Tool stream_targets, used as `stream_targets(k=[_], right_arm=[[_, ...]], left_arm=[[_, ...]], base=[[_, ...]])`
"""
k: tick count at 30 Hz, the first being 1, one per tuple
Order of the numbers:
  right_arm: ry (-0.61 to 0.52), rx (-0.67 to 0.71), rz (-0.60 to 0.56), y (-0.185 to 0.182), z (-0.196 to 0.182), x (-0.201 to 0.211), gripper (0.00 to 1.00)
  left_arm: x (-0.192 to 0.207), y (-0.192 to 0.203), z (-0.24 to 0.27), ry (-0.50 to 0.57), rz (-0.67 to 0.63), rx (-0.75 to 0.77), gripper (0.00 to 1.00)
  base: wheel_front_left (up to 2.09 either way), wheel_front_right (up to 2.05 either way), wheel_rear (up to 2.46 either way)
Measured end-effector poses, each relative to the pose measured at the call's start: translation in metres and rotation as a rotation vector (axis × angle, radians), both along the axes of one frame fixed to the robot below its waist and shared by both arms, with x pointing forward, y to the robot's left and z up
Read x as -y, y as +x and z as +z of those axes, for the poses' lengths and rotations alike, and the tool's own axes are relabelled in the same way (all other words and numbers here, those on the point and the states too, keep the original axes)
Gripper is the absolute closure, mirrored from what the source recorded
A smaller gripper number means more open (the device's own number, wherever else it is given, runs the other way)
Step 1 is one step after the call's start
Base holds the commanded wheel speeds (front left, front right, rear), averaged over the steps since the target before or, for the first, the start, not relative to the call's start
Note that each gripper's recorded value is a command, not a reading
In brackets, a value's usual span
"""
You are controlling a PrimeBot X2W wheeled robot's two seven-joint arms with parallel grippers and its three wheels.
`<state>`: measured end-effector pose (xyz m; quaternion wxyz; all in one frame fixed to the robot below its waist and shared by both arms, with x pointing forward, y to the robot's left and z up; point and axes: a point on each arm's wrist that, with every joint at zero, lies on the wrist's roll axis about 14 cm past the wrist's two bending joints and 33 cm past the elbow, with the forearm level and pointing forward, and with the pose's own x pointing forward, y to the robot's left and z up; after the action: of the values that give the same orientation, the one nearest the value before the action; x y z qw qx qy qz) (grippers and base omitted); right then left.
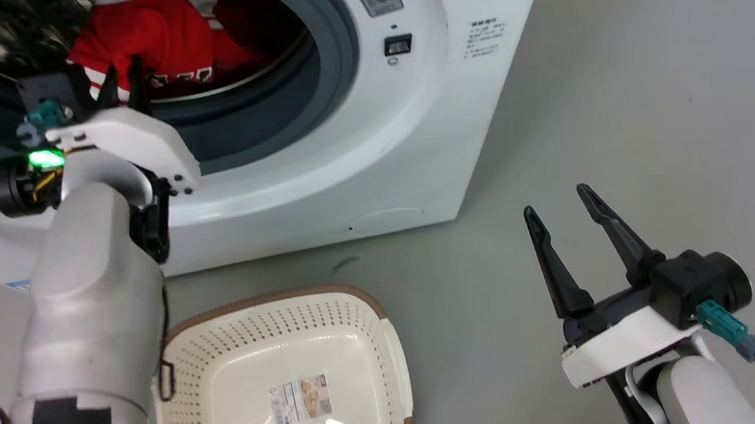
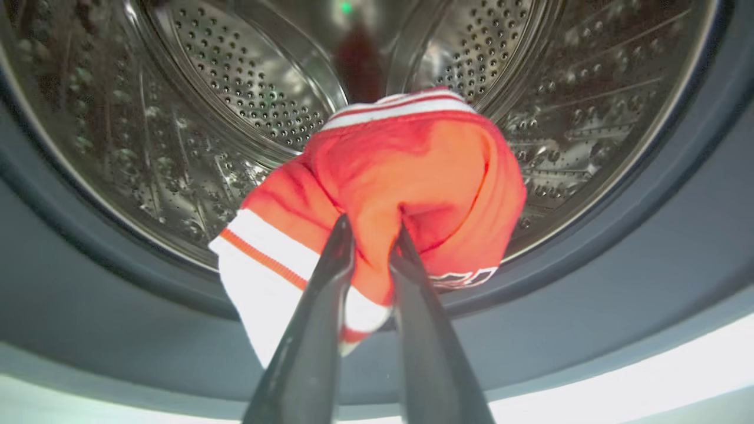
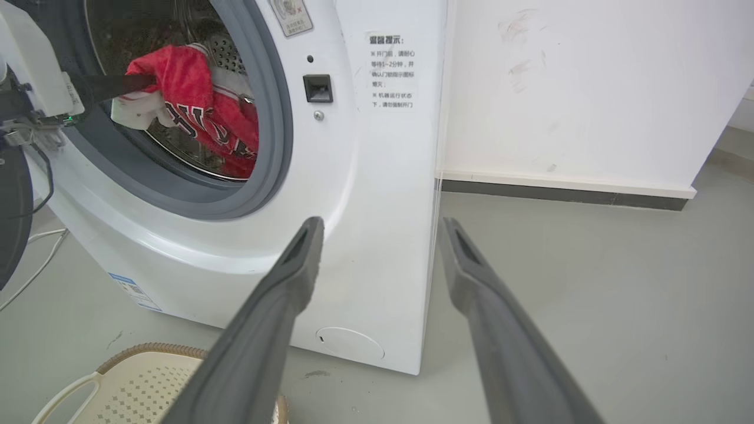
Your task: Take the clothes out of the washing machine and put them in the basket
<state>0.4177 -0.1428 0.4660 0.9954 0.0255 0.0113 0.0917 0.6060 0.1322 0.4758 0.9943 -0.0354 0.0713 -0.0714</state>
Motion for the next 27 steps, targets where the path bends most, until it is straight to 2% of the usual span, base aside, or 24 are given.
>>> stream_targets(k=[4,20,24,25,27], right_arm=[[0.007,0.023,0.007,-0.008,0.011,-0.004,0.00],[0.022,0.082,0.018,-0.045,0.044,-0.010,0.00],[0.023,0.099,0.040,-0.051,0.052,-0.017,0.00],[0.025,0.107,0.052,-0.053,0.056,-0.021,0.00],[0.025,0.106,0.059,-0.053,0.056,-0.023,0.00]], left_arm=[[-0.004,-0.022,0.026,-0.022,0.007,0.088,1.00],[-0.013,-0.142,0.075,-0.072,0.023,0.303,1.00],[-0.010,-0.177,0.072,-0.082,0.020,0.312,1.00],[-0.011,-0.199,0.066,-0.091,0.032,0.287,1.00],[-0.009,-0.214,0.058,-0.097,0.037,0.250,1.00]], base=[[0.00,0.00,0.00],[0.00,0.00,0.00],[0.00,0.00,0.00],[0.00,0.00,0.00],[0.00,0.00,0.00]])
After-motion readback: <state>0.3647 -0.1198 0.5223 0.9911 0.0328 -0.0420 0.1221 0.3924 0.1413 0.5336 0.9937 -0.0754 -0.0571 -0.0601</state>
